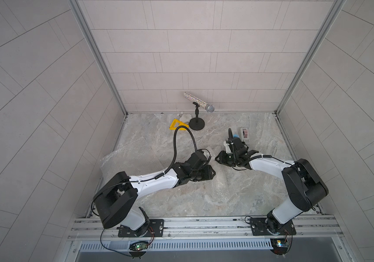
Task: Wrap vases in bubble wrap
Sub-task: Wrap the vase in bubble wrap.
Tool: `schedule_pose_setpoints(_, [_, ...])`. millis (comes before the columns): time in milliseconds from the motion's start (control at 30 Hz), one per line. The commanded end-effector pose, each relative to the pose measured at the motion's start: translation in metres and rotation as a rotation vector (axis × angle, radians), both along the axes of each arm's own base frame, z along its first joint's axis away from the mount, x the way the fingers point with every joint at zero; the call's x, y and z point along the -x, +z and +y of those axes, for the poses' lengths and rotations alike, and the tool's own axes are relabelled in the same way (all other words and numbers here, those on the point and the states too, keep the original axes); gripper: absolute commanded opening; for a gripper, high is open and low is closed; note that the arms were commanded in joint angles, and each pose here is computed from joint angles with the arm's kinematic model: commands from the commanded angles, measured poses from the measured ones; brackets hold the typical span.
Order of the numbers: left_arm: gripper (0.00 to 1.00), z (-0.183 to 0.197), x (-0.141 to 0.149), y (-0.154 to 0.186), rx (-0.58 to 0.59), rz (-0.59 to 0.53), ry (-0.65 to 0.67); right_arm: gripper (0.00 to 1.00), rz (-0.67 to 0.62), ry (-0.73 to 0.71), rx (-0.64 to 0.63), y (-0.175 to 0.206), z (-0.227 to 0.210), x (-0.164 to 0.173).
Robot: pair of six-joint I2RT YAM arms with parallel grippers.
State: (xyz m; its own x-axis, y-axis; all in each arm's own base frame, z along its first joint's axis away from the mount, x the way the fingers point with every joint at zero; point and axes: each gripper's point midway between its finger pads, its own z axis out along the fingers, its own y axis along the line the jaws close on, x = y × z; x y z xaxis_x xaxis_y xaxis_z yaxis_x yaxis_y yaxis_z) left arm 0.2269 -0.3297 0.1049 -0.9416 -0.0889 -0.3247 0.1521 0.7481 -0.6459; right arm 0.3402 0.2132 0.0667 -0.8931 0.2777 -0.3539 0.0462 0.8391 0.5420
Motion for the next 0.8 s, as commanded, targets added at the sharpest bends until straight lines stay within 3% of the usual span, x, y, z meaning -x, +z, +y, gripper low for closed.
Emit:
schedule_pose_setpoints(0, [0.45, 0.014, 0.003, 0.016, -0.04, -0.056, -0.023, 0.29, -0.024, -0.111, 0.005, 0.003, 0.0, -0.004])
schedule_pose_setpoints(300, [0.48, 0.052, -0.002, 0.033, -0.188, -0.163, -0.014, 0.18, -0.087, -0.231, -0.071, 0.016, 0.015, -0.017])
schedule_pose_setpoints(567, [0.68, 0.014, -0.002, 0.029, -0.173, -0.13, -0.073, 0.15, -0.082, -0.242, -0.055, 0.013, 0.009, -0.013])
schedule_pose_setpoints(667, [0.69, -0.007, 0.003, 0.023, -0.198, -0.145, -0.109, 0.14, -0.075, -0.239, -0.048, 0.01, 0.007, -0.011])
schedule_pose_setpoints(767, [0.68, -0.005, 0.0, 0.008, -0.281, -0.15, -0.069, 0.14, -0.069, -0.237, -0.051, 0.007, 0.006, -0.009])
